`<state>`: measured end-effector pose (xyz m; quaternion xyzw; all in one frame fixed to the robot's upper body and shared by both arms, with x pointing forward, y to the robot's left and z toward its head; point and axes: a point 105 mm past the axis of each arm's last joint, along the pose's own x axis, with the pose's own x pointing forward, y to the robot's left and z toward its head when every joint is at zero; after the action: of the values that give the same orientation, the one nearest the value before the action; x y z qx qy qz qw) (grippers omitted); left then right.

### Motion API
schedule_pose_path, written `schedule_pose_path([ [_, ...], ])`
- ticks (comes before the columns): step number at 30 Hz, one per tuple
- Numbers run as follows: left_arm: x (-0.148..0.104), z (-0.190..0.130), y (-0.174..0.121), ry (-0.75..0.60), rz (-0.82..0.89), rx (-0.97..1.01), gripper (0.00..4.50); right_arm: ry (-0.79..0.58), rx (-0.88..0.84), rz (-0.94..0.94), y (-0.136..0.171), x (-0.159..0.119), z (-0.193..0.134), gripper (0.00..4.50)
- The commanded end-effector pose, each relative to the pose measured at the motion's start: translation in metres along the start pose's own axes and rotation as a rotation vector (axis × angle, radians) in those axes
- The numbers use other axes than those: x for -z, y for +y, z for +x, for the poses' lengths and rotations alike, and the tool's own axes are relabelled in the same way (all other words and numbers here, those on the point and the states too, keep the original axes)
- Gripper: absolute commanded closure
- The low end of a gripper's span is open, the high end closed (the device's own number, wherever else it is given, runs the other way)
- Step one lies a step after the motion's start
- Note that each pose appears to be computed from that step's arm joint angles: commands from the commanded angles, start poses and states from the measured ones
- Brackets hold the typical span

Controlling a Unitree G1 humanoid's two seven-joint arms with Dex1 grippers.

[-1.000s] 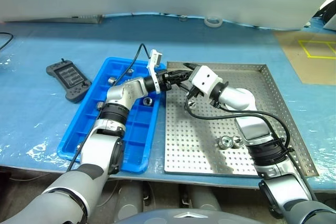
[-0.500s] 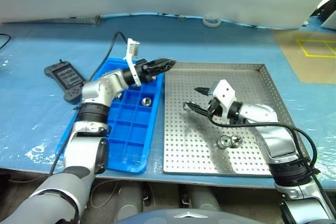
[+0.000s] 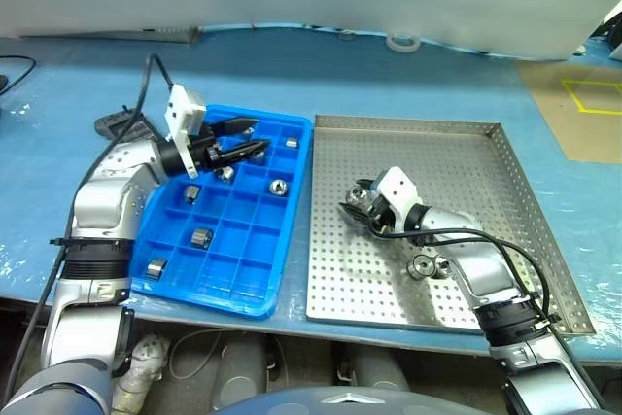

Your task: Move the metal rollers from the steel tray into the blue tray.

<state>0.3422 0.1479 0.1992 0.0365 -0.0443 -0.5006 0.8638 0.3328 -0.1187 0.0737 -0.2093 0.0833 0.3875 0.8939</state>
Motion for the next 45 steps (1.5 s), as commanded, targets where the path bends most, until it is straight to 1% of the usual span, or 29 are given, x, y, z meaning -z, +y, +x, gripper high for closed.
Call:
schedule_pose_path([
  [1, -0.006, -0.009, -0.003, -0.011, 0.007, -0.023, 1.62, -0.019, 0.019, -0.026, -0.006, 0.001, 0.002, 1.34],
  [2, -0.005, -0.011, -0.003, -0.008, 0.004, -0.032, 1.62, -0.022, 0.018, -0.028, -0.006, 0.002, 0.002, 1.34],
  [3, -0.005, -0.013, -0.003, -0.003, 0.002, -0.042, 1.62, -0.035, 0.01, -0.023, -0.005, 0.001, 0.001, 1.52],
  [5, -0.003, -0.02, -0.003, 0.019, 0.006, -0.054, 1.62, -0.044, -0.013, -0.033, 0.0, 0.0, 0.0, 1.91],
  [8, 0.002, -0.034, -0.005, 0.067, 0.018, -0.065, 1.62, -0.036, -0.004, -0.046, 0.0, -0.001, 0.0, 2.84],
  [9, 0.004, -0.041, -0.005, 0.094, 0.025, -0.071, 1.62, -0.047, -0.02, -0.057, 0.002, -0.005, 0.0, 2.87],
  [12, 0.012, -0.061, -0.003, 0.184, 0.065, -0.104, 1.62, -0.084, -0.082, -0.091, 0.01, -0.021, -0.004, 2.87],
  [14, 0.013, -0.078, 0.004, 0.22, 0.079, -0.149, 1.62, -0.115, -0.109, -0.115, 0.012, -0.036, -0.004, 2.87],
  [15, 0.011, -0.084, 0.007, 0.223, 0.083, -0.174, 1.62, -0.128, -0.12, -0.127, 0.013, -0.044, -0.003, 2.87],
  [17, 0.006, -0.096, 0.013, 0.221, 0.099, -0.234, 1.62, -0.199, -0.166, -0.15, 0.016, -0.071, 0.002, 2.87],
  [20, 0.002, -0.104, 0.012, 0.205, 0.101, -0.285, 1.62, -0.294, -0.234, -0.172, 0.025, -0.107, 0.012, 2.87],
  [22, 0.0, -0.106, 0.01, 0.19, 0.096, -0.312, 1.62, -0.331, -0.276, -0.173, 0.031, -0.121, 0.019, 2.87],
  [25, 0.005, -0.117, 0.004, 0.186, 0.074, -0.376, 1.62, -0.374, -0.346, -0.173, 0.046, -0.137, 0.039, 2.87],
  [27, 0.008, -0.125, 0.001, 0.185, 0.061, -0.424, 1.62, -0.371, -0.369, -0.149, 0.05, -0.137, 0.055, 2.87],
  [29, 0.007, -0.131, -0.004, 0.176, 0.052, -0.462, 1.62, -0.336, -0.401, -0.162, 0.057, -0.127, 0.07, 2.87],
  [33, 0.006, -0.14, -0.009, 0.177, 0.043, -0.51, 1.62, -0.298, -0.442, -0.164, 0.066, -0.109, 0.084, 2.87],
  [35, 0.005, -0.146, -0.01, 0.18, 0.037, -0.529, 1.62, -0.281, -0.481, -0.176, 0.073, -0.101, 0.086, 2.87],
  [38, 0.004, -0.15, -0.01, 0.179, 0.03, -0.551, 1.62, -0.29, -0.485, -0.168, 0.075, -0.101, 0.088, 2.87],
  [43, 0.001, -0.144, -0.008, 0.167, 0.025, -0.541, 1.62, -0.301, -0.501, -0.177, 0.081, -0.1, 0.091, 2.87],
  [45, 0.0, -0.141, -0.005, 0.16, 0.024, -0.534, 1.62, -0.316, -0.499, -0.167, 0.081, -0.102, 0.09, 2.1],
])
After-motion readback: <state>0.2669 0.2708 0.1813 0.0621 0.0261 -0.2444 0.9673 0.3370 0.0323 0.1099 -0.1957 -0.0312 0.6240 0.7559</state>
